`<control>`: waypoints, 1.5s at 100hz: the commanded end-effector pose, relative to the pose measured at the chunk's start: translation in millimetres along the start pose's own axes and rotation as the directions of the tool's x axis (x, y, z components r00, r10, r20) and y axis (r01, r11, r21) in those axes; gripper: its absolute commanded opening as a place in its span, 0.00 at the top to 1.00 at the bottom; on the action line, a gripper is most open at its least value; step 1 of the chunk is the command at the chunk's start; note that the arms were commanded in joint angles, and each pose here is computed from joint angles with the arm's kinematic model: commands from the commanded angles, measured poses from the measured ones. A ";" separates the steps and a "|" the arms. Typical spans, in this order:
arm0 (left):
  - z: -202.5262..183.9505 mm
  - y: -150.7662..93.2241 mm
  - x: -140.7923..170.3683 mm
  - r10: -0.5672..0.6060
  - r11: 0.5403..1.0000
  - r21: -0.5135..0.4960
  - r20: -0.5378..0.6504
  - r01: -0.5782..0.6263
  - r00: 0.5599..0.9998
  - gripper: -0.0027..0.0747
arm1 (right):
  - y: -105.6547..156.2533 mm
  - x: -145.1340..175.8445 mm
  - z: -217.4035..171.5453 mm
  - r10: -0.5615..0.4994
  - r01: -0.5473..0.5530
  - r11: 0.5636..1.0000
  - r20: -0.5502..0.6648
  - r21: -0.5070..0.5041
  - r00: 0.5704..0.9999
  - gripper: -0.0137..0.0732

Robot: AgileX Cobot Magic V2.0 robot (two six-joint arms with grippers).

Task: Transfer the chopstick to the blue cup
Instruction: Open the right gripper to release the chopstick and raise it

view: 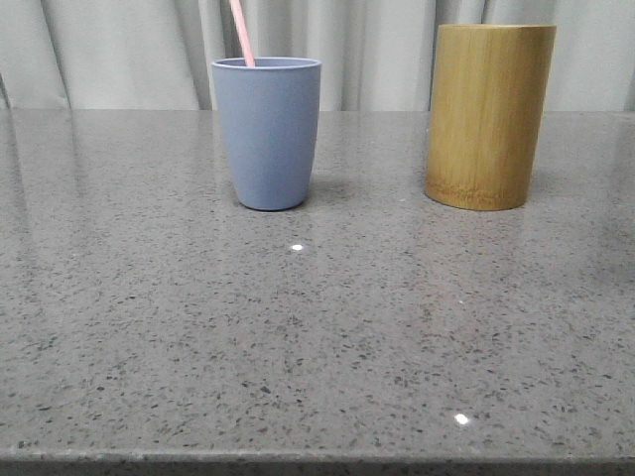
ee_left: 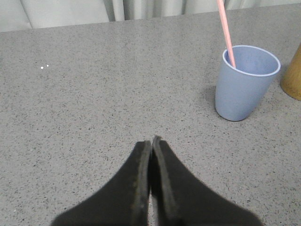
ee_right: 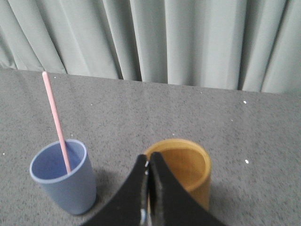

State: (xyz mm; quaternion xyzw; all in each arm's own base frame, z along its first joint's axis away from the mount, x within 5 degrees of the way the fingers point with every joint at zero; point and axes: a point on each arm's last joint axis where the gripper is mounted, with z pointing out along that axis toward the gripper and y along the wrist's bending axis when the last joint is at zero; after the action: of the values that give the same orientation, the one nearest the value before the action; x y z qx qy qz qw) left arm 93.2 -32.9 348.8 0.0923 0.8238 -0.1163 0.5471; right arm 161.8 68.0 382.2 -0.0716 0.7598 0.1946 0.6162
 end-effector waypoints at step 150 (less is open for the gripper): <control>6.4 0.0 -0.1 0.033 0.999 0.004 0.101 -0.034 0.994 0.99 | -9.8 43.1 -83.7 -0.007 0.019 0.999 0.260 -0.042 0.966 0.91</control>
State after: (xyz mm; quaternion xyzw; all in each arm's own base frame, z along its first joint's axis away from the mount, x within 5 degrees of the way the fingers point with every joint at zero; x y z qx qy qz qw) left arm 97.3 -34.4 336.8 0.1017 0.8189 -0.1090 0.5543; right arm 80.4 33.9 336.7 -0.0665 0.7063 0.2119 0.6722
